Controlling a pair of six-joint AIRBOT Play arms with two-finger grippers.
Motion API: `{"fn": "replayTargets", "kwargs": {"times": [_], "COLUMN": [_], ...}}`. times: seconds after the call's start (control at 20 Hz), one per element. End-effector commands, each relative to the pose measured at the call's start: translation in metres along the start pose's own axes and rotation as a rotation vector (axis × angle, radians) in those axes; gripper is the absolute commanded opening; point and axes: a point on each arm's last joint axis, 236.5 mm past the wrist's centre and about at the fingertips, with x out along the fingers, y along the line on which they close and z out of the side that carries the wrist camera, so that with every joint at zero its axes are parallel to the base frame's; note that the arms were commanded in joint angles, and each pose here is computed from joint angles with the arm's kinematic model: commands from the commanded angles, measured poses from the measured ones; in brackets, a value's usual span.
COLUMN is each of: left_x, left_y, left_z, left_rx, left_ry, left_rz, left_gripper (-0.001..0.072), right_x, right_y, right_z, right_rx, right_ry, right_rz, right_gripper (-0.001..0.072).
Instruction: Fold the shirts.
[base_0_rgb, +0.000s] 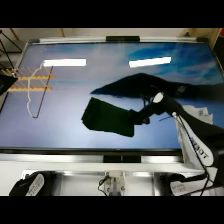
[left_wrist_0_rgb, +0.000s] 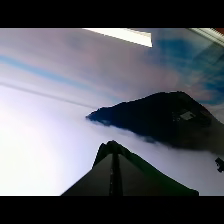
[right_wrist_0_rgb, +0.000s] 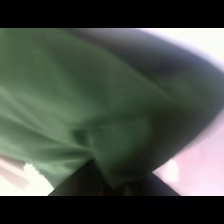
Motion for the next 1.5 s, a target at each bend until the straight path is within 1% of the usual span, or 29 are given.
{"fn": "replayTargets", "kwargs": {"times": [0.0, 0.1, 0.2, 0.3, 0.4, 0.5, 0.6, 0.8, 0.95, 1.1, 1.25, 1.45], "left_x": [0.0, 0.0, 0.0, 0.0, 0.0, 0.0, 0.0, 0.0, -0.001, -0.001, -0.001, 0.0], "left_y": [0.0, 0.0, 0.0, 0.0, 0.0, 0.0, 0.0, -0.001, -0.001, -0.001, -0.002, -0.004], "left_z": [0.0, 0.0, 0.0, 0.0, 0.0, 0.0, 0.0, 0.0, 0.0, 0.0, 0.0, -0.001], "left_rx": [-0.001, 0.0, 0.0, 0.0, 0.0, 0.0, 0.001, 0.022, 0.027, 0.027, 0.051, 0.062], "left_ry": [0.0, 0.0, -0.001, -0.001, -0.001, 0.0, 0.0, -0.001, -0.001, -0.003, -0.001, 0.001], "left_rz": [0.0, 0.0, 0.0, 0.0, 0.0, 0.0, 0.0, -0.004, -0.004, -0.004, -0.006, -0.009], "left_gripper": [0.0034, 0.0034, 0.0034, 0.0035, 0.0036, 0.0035, 0.0035, 0.0035, 0.0036, 0.0035, 0.0036, 0.0035], "right_x": [-0.015, -0.067, -0.143, -0.226, -0.301, -0.353, -0.384, -0.409, -0.421, -0.409, -0.416, -0.373], "right_y": [0.044, 0.067, 0.079, 0.073, 0.051, 0.014, -0.025, -0.101, -0.142, -0.163, -0.186, -0.203], "right_z": [0.025, 0.043, 0.058, 0.066, 0.058, 0.039, 0.015, -0.03, -0.056, -0.102, -0.126, -0.162], "right_rx": [-0.106, -0.196, -0.24, -0.176, -0.109, -0.022, 0.074, 0.265, 0.389, 0.501, 0.609, 0.708], "right_ry": [-0.092, -0.177, -0.297, -0.431, -0.555, -0.634, -0.681, -0.677, -0.678, -0.532, -0.521, -0.388], "right_rz": [0.189, 0.233, 0.246, 0.239, 0.192, 0.103, 0.02, -0.138, -0.223, -0.302, -0.427, -0.461], "right_gripper": [0.0069, 0.0068, 0.0068, 0.0068, 0.0068, 0.0068, 0.0068, 0.0068, 0.0068, 0.0068, 0.0068, 0.0068]}}
